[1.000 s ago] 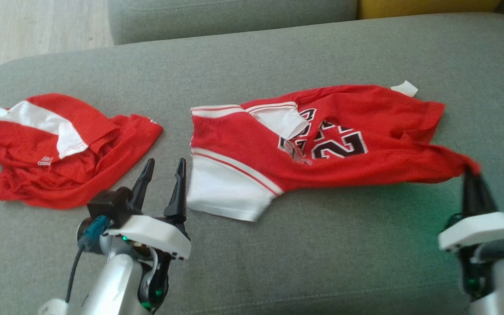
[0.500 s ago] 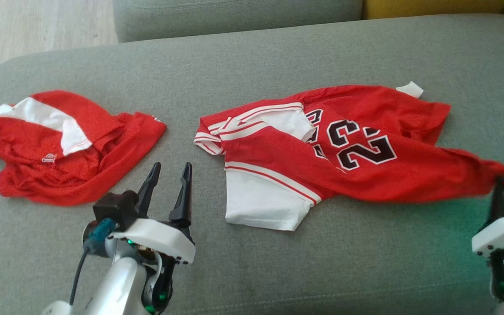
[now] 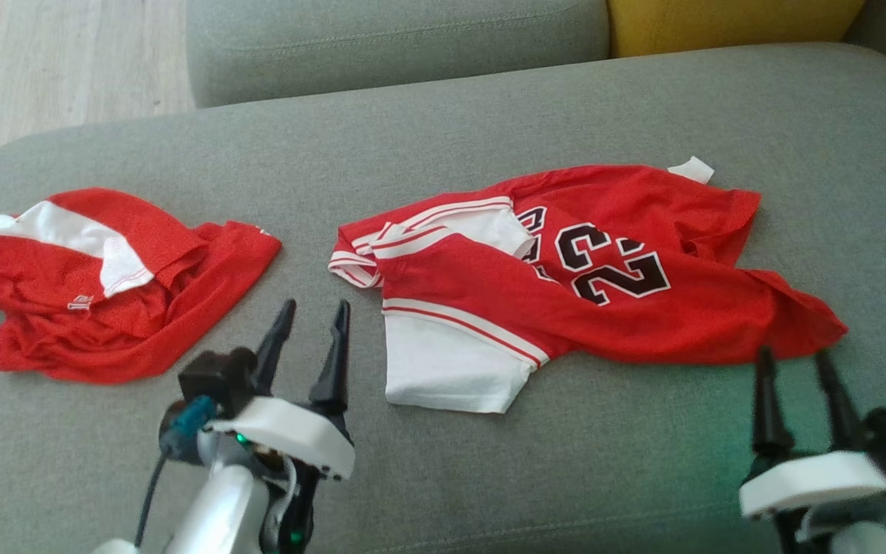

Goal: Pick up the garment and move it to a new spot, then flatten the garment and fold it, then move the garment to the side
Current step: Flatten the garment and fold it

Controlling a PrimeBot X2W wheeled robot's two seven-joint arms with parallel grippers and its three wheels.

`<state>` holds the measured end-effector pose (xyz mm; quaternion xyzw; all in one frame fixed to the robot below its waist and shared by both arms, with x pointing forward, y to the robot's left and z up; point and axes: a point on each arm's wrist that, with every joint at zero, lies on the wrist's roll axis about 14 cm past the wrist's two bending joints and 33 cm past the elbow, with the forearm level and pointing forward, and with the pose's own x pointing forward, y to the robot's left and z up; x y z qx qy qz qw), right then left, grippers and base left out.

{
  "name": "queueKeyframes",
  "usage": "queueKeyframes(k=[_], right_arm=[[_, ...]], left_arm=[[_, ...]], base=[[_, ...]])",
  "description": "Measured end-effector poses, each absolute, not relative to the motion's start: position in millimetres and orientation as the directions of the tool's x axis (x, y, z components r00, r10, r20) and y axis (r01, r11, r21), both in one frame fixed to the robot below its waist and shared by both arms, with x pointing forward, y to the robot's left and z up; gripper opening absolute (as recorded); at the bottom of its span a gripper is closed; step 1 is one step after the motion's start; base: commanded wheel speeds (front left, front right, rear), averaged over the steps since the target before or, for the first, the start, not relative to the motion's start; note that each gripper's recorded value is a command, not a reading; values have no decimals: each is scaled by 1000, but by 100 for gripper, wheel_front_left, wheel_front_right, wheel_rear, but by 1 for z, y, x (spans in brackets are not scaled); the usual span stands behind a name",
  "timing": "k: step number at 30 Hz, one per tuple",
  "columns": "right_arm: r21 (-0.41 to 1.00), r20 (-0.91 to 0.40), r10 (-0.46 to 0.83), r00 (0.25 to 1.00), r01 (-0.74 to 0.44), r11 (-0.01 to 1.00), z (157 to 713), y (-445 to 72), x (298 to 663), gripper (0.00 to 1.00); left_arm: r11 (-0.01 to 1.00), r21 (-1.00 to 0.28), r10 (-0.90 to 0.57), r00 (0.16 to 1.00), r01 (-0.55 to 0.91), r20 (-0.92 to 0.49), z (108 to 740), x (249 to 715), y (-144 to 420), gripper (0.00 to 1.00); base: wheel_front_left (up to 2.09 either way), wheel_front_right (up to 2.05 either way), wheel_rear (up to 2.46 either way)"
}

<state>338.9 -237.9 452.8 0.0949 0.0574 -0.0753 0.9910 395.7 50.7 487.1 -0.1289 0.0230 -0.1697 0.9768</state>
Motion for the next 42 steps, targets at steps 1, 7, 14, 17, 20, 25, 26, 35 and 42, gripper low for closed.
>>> queueKeyframes(k=[1,7,14,17,20,25,26,35,42], right_arm=[[177,-125,-121,985,142,974,452,-232,337,100],[182,-125,-80,989,102,978,447,-217,332,100],[181,-130,-78,989,101,978,446,-216,333,100],[180,-130,-79,988,102,978,445,-216,334,100],[180,-127,-81,989,103,978,446,-216,336,100],[177,-133,-82,988,105,979,444,-217,339,100],[176,-136,-84,987,107,978,443,-217,339,100],[172,-154,-113,982,139,975,437,-225,333,100],[174,-148,-136,979,162,971,439,-233,336,100]], left_arm=[[907,-260,-344,939,331,-4,486,393,49,100],[902,-281,-349,937,327,-30,478,383,46,100],[890,-285,-383,923,355,-44,472,379,37,100],[866,-293,-444,893,404,-80,459,370,22,100],[848,-291,-498,853,443,-153,439,359,10,100],[840,-277,-534,799,466,-275,409,351,3,100],[841,-273,-535,794,468,-287,407,352,3,100],[836,-253,-548,752,487,-365,387,360,-4,100],[819,-256,-572,706,513,-418,376,361,-13,0]], base=[[0,0,0],[0,0,0],[0,0,0],[0,0,0],[0,0,0],[0,0,0],[0,0,0],[0,0,0],[0,0,0]])
